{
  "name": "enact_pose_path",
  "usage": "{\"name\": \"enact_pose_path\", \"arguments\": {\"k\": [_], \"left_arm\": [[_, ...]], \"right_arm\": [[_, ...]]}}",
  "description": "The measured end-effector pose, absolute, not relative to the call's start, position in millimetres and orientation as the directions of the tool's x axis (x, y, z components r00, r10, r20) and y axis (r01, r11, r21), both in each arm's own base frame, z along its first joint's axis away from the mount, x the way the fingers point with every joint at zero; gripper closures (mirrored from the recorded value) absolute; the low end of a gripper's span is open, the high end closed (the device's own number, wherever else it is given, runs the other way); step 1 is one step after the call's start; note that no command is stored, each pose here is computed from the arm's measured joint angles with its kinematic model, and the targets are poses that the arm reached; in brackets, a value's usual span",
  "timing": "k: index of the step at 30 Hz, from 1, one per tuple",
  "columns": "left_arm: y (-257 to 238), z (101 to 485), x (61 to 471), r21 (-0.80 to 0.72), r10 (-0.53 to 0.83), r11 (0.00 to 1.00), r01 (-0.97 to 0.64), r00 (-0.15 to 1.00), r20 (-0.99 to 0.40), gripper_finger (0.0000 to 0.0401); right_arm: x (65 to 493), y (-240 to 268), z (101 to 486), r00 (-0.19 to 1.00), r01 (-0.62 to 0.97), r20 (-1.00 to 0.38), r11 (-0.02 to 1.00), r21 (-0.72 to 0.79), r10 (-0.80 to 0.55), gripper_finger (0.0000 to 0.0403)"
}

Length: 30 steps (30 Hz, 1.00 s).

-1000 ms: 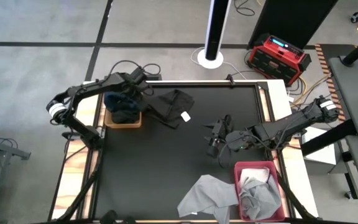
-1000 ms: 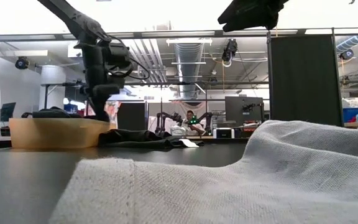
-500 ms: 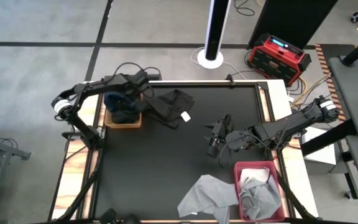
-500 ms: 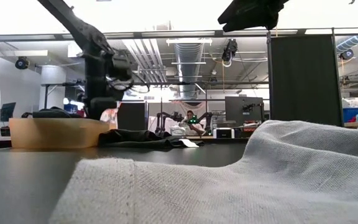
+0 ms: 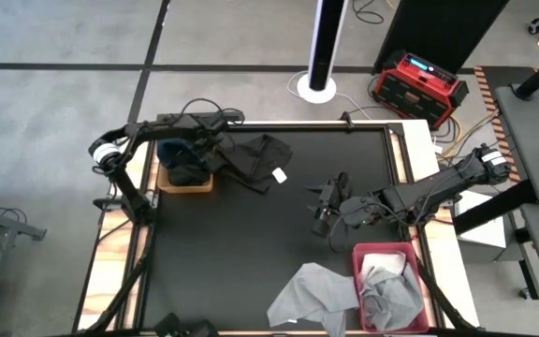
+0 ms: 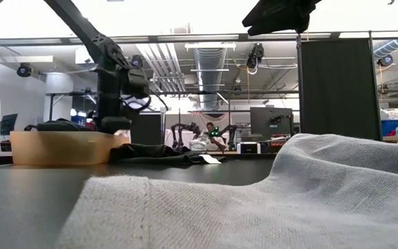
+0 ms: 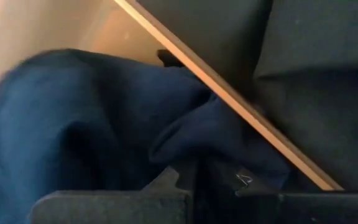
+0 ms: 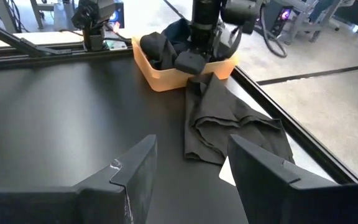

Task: Sort towels by color in basket
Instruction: Put the dark blue towel into the orange bin

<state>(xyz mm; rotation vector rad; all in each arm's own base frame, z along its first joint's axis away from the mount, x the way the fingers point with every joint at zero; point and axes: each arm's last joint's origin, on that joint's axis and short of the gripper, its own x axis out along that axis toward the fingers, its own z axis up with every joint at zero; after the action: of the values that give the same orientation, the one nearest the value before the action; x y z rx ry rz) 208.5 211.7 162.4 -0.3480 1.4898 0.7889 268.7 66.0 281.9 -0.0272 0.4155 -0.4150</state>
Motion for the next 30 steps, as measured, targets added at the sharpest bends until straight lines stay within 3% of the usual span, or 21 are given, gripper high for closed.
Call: {"name": "enact_pose_path", "arguments": {"k": [15, 22, 30], "left_arm": [[190.5, 219.0, 186.5, 0.249, 0.314, 0.625, -0.740, -0.054, -0.948, 0.0401], [185.1, 232.0, 169.4, 0.501, 0.460, 0.435, -0.749, -0.293, -0.838, 0.0401], [180.1, 239.3, 155.1, 0.650, 0.510, 0.289, -0.703, -0.462, -0.726, 0.0401]], "right_arm": [[268.7, 66.0, 281.9, 0.832, 0.386, -0.387, 0.916, -0.110, -0.397, 0.0213], [268.7, 66.0, 281.9, 0.832, 0.386, -0.387, 0.916, -0.110, -0.397, 0.0213], [268.8, 66.0, 282.0, 0.833, 0.386, -0.386, 0.916, -0.109, -0.397, 0.0213]]}}
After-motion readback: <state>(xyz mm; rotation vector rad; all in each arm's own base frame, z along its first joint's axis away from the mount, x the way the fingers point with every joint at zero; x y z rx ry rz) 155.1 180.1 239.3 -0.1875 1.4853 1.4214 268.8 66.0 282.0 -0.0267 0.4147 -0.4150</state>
